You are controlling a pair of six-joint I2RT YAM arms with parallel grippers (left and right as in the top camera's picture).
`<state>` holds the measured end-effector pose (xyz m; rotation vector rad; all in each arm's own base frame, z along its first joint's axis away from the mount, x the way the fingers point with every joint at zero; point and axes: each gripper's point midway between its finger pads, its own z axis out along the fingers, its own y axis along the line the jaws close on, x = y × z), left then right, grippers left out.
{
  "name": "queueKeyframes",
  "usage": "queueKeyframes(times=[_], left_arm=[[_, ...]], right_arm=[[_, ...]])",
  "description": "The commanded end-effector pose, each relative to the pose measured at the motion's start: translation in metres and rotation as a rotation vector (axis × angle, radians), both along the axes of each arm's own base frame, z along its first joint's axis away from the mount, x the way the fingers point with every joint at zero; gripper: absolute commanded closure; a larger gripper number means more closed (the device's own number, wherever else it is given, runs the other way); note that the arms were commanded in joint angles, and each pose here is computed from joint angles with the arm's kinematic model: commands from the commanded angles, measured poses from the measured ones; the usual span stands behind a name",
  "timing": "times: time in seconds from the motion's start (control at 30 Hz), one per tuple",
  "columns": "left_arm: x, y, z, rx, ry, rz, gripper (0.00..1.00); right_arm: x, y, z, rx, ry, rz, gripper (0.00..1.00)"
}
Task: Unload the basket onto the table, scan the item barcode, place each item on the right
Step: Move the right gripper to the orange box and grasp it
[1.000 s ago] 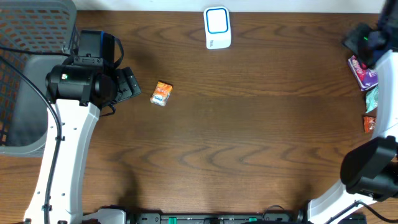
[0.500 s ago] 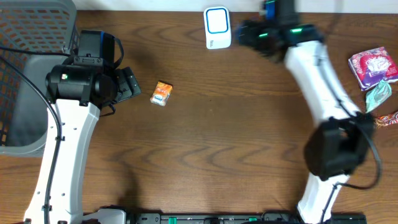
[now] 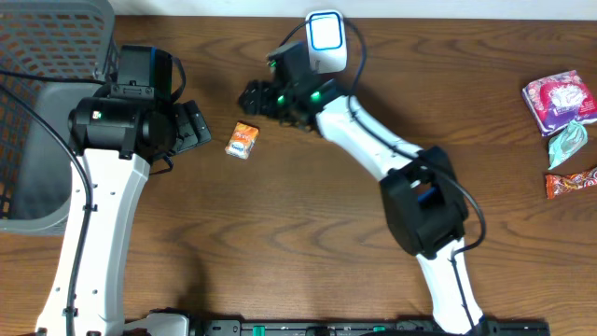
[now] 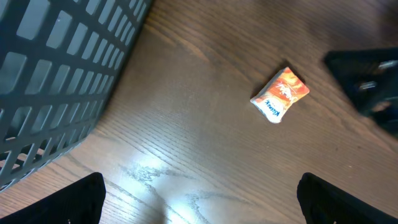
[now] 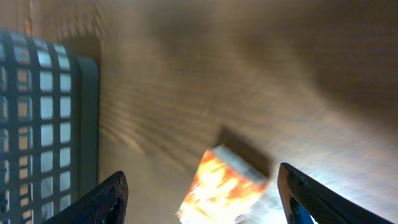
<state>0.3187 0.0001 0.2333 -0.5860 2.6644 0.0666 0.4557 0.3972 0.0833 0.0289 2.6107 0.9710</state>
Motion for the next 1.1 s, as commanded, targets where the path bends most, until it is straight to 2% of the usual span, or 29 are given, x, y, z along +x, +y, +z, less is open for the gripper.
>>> queueKeyframes(times=[0.0,0.1,0.3,0.5,0.7,0.93,1.07], left_arm=[[0.0,0.001,0.0,0.002,0.001,0.012,0.02],[0.0,0.001,0.0,0.002,0.001,0.012,0.02],[0.0,0.001,0.0,0.002,0.001,0.012,0.02],[0.0,0.001,0.0,0.002,0.001,0.012,0.02],[0.0,0.001,0.0,0.002,0.001,0.012,0.02],[0.0,0.001,0.0,0.002,0.001,0.012,0.02],[0.0,0.001,0.0,0.002,0.001,0.012,0.02]], right_arm=[[-0.009,0.009,-0.02,-0.001,0.08,-0.064,0.27],[-0.022,0.018,-0.041,-0.012,0.141,-0.077,0.29],[-0.04,0.017,-0.067,-0.078,0.212,-0.081,0.42],[-0.048,-0.013,-0.085,-0.205,0.264,-0.137,0.61],[-0.053,-0.055,-0.097,-0.315,0.34,-0.141,0.67],[-0.053,-0.126,-0.085,-0.5,0.369,-0.162,0.64],[-0.052,-0.171,-0.058,-0.635,0.333,-0.185,0.53]])
